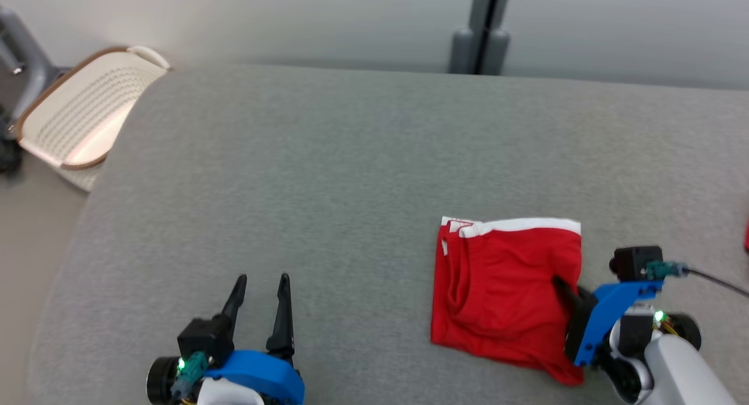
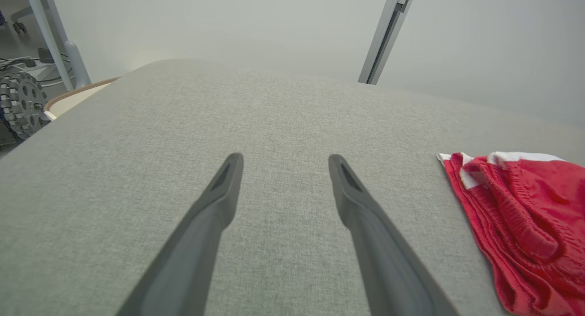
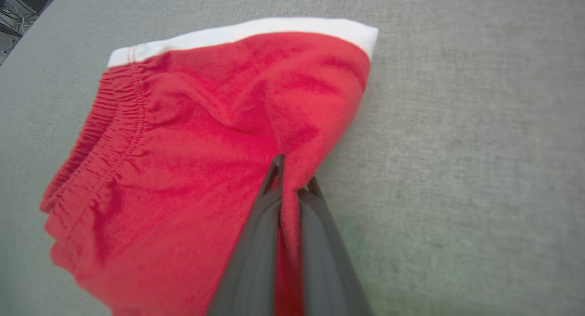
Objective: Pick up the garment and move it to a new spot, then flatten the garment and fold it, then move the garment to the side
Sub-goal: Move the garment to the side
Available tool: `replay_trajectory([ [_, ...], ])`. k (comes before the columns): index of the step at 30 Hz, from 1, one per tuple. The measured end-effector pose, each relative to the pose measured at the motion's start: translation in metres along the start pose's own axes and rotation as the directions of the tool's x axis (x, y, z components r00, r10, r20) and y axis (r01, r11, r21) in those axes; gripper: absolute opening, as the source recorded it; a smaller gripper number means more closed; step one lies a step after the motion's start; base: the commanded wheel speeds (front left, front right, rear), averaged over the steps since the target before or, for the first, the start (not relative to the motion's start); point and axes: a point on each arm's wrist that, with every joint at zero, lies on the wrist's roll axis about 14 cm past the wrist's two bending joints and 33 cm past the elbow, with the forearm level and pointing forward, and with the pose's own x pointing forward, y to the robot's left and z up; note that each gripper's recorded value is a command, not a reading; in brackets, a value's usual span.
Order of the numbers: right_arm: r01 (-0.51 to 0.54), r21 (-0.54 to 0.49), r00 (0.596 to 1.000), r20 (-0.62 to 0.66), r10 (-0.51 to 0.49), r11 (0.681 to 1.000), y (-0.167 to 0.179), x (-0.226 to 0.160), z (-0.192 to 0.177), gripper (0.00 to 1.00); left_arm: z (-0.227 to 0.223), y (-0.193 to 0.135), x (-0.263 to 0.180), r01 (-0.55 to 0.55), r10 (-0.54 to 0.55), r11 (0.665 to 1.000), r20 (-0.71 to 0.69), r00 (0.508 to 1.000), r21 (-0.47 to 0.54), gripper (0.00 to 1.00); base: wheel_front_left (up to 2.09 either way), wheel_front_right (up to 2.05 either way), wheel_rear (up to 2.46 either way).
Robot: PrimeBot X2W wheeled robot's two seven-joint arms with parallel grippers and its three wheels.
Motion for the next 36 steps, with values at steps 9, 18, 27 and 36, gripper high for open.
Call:
replay_trajectory([
  [9,0.226,-0.025,0.973,0.053,-0.225,0.974,-0.101,-0.052,0.017,0.0,-0.013,-0.071,0.045,0.217,-0.216,0.976,-0.044,0.975,0.013,1.0,0.0,0.0,0.0],
  [18,0.365,-0.005,0.927,0.095,-0.363,0.931,-0.15,-0.095,0.029,0.0,-0.034,-0.15,0.075,0.439,-0.435,0.899,-0.094,0.895,0.015,1.0,0.0,0.0,0.0],
  [27,0.389,0.021,0.912,0.131,-0.388,0.921,-0.158,-0.098,0.034,0.0,-0.038,-0.169,0.082,0.497,-0.492,0.867,-0.108,0.864,0.028,1.0,0.0,0.0,0.0],
  [36,0.395,-0.041,0.906,0.183,-0.381,0.918,-0.167,-0.083,0.073,0.0,-0.032,-0.149,0.084,0.446,-0.441,0.894,-0.093,0.892,0.04,1.0,0.0,0.0,0.0],
])
